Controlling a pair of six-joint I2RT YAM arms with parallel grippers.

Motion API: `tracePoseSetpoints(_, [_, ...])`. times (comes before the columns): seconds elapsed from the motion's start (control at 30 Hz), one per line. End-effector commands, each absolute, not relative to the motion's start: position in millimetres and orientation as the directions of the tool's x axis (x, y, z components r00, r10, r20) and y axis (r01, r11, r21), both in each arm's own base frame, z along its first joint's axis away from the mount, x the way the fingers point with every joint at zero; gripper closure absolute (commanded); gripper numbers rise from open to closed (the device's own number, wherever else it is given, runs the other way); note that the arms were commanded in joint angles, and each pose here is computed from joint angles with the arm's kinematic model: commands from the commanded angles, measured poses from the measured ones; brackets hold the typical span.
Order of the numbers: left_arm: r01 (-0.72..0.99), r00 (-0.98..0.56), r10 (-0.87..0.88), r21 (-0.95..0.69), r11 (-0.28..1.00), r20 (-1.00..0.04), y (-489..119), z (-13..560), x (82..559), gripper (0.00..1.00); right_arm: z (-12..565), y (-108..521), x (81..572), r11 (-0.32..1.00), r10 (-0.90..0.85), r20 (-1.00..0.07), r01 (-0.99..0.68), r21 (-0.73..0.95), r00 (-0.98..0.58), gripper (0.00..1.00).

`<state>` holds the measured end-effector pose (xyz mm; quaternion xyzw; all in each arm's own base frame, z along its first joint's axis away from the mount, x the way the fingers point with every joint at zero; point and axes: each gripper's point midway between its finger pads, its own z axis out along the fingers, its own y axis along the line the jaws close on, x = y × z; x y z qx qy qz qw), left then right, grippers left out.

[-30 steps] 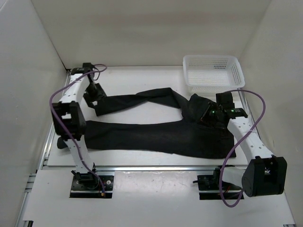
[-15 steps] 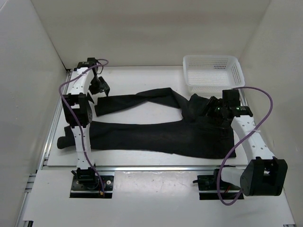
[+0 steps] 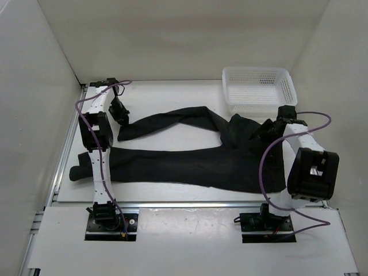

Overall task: Fold and stack the trousers
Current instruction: Flatten the trousers out

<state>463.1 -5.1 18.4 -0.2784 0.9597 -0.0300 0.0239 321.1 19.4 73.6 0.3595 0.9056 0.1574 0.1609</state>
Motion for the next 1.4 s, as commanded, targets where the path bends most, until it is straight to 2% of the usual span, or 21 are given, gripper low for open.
tracePoseSetpoints(0.0, [-0.513,-0.847,-0.528,-0.164,0.843,-0.066,-12.8,43.9,477.4,0.9,76.6,20.2,341.6,0.675,0.716,-0.183,0.599,0.431,-0.674,0.28])
tracePoseSetpoints(0.1, [-0.535,-0.821,-0.56,-0.196,0.822,-0.107,5.7,60.2,489.0,0.9,63.5,20.5,342.7,0.664,0.724,-0.159,0.618,0.42,-0.671,0.28])
tracePoseSetpoints(0.37, [-0.585,-0.602,-0.703,-0.39,0.711,-0.379,77.3,208.1,507.9,0.9,31.9,20.2,337.2,0.646,0.744,-0.08,0.683,0.34,-0.664,0.28])
tracePoseSetpoints(0.47, [-0.591,-0.534,-0.73,-0.43,0.683,-0.425,97.0,246.6,494.3,0.9,30.7,18.3,334.6,0.64,0.752,-0.077,0.697,0.323,-0.654,0.31])
tracePoseSetpoints(0.57, [-0.641,-0.516,-0.745,-0.386,0.663,-0.423,114.5,244.0,468.7,0.9,30.4,18.1,326.8,0.625,0.766,-0.07,0.716,0.31,-0.639,0.34])
tracePoseSetpoints(0.63, [-0.707,-0.526,-0.746,-0.276,0.651,-0.408,131.1,215.3,447.6,0.73,22.8,16.2,311.7,0.614,0.779,-0.062,0.74,0.276,-0.623,0.35])
tracePoseSetpoints(0.67, [-0.733,-0.52,-0.756,-0.247,0.634,-0.398,139.6,207.0,438.8,0.47,25.2,13.4,307.6,0.594,0.795,-0.063,0.754,0.281,-0.603,0.36])
tracePoseSetpoints(0.7, [-0.737,-0.535,-0.755,-0.228,0.637,-0.38,142.6,198.2,433.3,0.07,23.9,14.1,302.3,0.594,0.795,-0.058,0.756,0.277,-0.603,0.36])
tracePoseSetpoints(0.73, [-0.745,-0.549,-0.758,-0.206,0.635,-0.352,145.2,187.3,427.2,0.0,19.3,12.2,293.5,0.595,0.797,-0.06,0.763,0.254,-0.601,0.36])
tracePoseSetpoints(0.87, [-0.736,-0.594,-0.747,-0.172,0.654,-0.299,141.4,169.9,418.9,0.0,29.3,3.5,294.5,0.609,0.792,-0.128,0.753,0.251,-0.597,0.35])
tracePoseSetpoints(0.9, [-0.734,-0.6,-0.739,-0.156,0.661,-0.307,139.6,169.5,419.5,0.04,31.9,3.3,296.0,0.609,0.792,-0.129,0.752,0.252,-0.597,0.35])
tracePoseSetpoints(0.93, [-0.738,-0.602,-0.739,-0.144,0.66,-0.303,140.4,166.2,417.2,0.2,33.8,0.7,298.6,0.618,0.785,-0.145,0.746,0.249,-0.602,0.35])
tracePoseSetpoints(0.97, [-0.729,-0.614,-0.725,-0.13,0.672,-0.312,138.3,167.9,415.0,0.77,36.2,0.3,299.3,0.626,0.779,-0.148,0.739,0.248,-0.61,0.34])
tracePoseSetpoints(1.0, [-0.731,-0.613,-0.725,-0.122,0.671,-0.316,139.8,167.8,414.4,0.9,41.7,-0.7,306.0,0.627,0.778,-0.162,0.734,0.26,-0.607,0.34])
tracePoseSetpoints(1.13, [-0.752,-0.62,-0.725,-0.033,0.658,-0.3,148.7,145.5,400.9,0.9,48.4,-2.4,313.5,0.643,0.765,-0.185,0.716,0.272,-0.617,0.33])
tracePoseSetpoints(1.17, [-0.749,-0.631,-0.729,-0.036,0.661,-0.265,144.4,134.9,400.0,0.77,51.1,-2.4,314.1,0.644,0.765,-0.192,0.713,0.278,-0.615,0.33])
tracePoseSetpoints(1.2, [-0.734,-0.651,-0.727,-0.065,0.676,-0.216,135.3,124.0,401.3,0.55,53.8,-2.9,317.0,0.644,0.764,-0.198,0.711,0.284,-0.614,0.33])
tracePoseSetpoints(1.23, [-0.731,-0.659,-0.73,-0.075,0.678,-0.182,131.2,113.9,402.8,0.21,53.7,-3.1,316.8,0.651,0.758,-0.201,0.705,0.282,-0.62,0.33])
tracePoseSetpoints(1.3, [-0.713,-0.685,-0.717,-0.086,0.696,-0.128,117.8,91.7,414.6,0.13,54.4,0.0,316.9,0.65,0.758,-0.189,0.7,0.295,-0.624,0.33])
tracePoseSetpoints(1.33, [-0.708,-0.695,-0.712,-0.073,0.702,-0.101,114.7,76.5,418.2,0.13,54.3,-0.2,316.7,0.657,0.752,-0.192,0.694,0.293,-0.631,0.33])
tracePoseSetpoints(1.37, [-0.709,-0.696,-0.712,-0.07,0.702,-0.096,115.6,71.2,420.9,0.18,54.3,-0.2,316.7,0.657,0.752,-0.192,0.694,0.293,-0.631,0.33])
